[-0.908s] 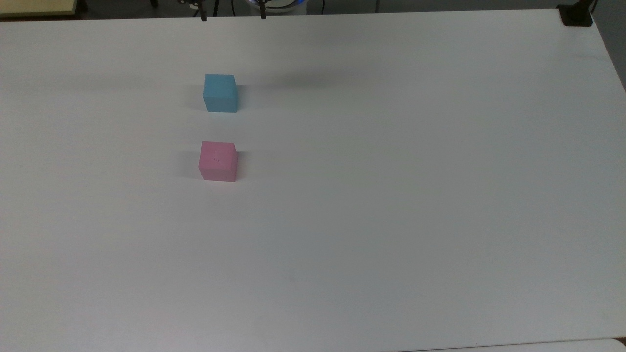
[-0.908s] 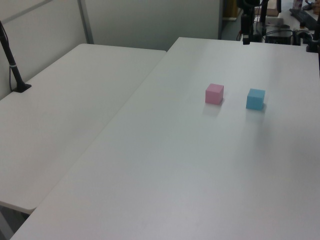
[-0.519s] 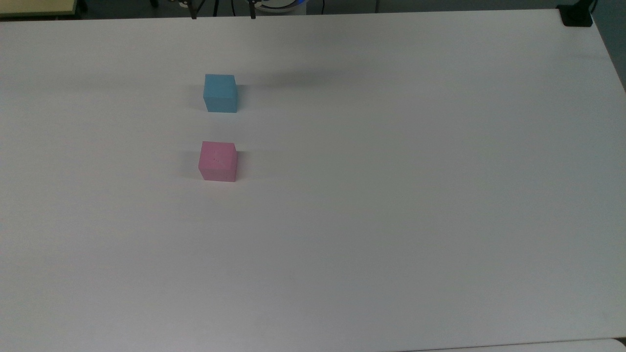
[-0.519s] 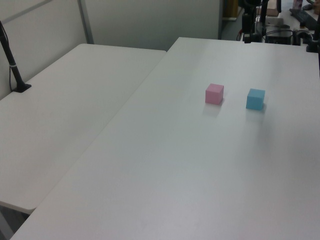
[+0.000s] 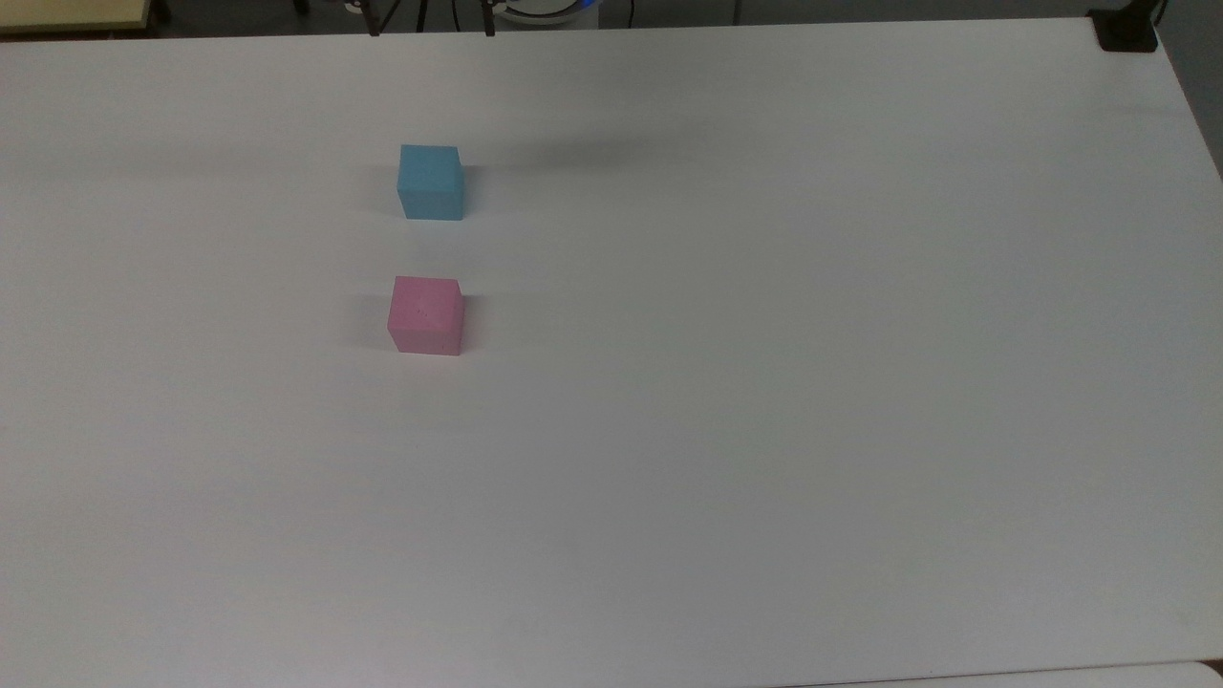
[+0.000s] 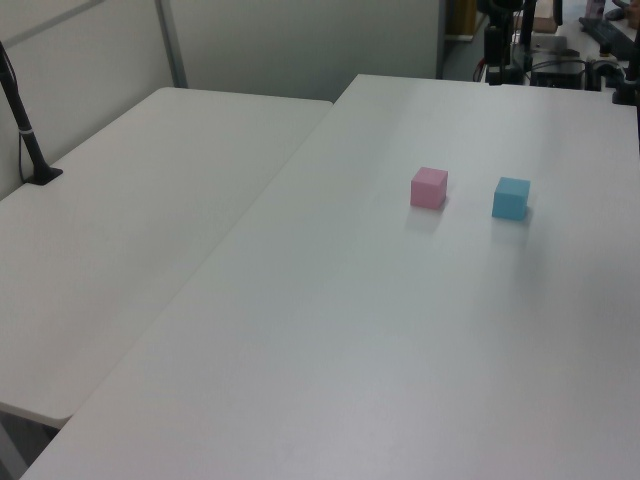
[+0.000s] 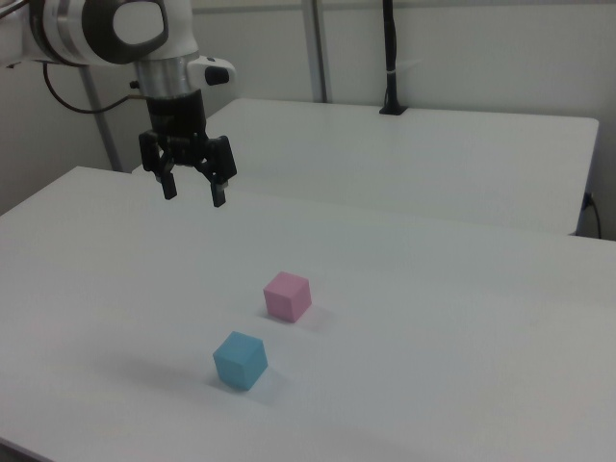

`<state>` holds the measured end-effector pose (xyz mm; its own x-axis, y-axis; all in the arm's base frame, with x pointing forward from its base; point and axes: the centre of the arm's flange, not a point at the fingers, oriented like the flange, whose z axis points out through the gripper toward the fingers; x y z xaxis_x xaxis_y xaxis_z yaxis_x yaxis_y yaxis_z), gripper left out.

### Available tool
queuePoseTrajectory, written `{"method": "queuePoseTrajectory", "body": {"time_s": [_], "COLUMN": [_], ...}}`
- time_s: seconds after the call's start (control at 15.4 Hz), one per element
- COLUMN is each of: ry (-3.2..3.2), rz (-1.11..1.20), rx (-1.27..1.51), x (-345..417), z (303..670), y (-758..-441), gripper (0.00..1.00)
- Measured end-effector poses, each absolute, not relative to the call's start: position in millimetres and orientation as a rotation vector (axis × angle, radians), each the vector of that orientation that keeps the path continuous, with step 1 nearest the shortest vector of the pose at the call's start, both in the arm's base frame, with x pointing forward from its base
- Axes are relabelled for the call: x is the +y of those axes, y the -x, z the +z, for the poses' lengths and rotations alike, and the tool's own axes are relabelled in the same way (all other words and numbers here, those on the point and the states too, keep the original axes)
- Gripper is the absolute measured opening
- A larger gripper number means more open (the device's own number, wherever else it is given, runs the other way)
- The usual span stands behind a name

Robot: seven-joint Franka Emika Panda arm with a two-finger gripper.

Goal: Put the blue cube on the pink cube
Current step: 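Move the open gripper over the light-blue cube and lower it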

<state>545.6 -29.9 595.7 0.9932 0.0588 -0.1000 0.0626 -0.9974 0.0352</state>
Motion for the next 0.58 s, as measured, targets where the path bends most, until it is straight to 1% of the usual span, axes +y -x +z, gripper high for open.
{"method": "queuePoseTrajectory", "body": {"time_s": [0.13,0.26,0.58], "ry": [-3.098,-3.098,-3.048], "rz": [-0.159,-0.184,-0.191], "rx": [0.095,0.097,0.088], "x": [-30,-30,-51], "z": [594,579,487], "y": [-545,-546,-547], "gripper": [1.00,1.00,1.00]}}
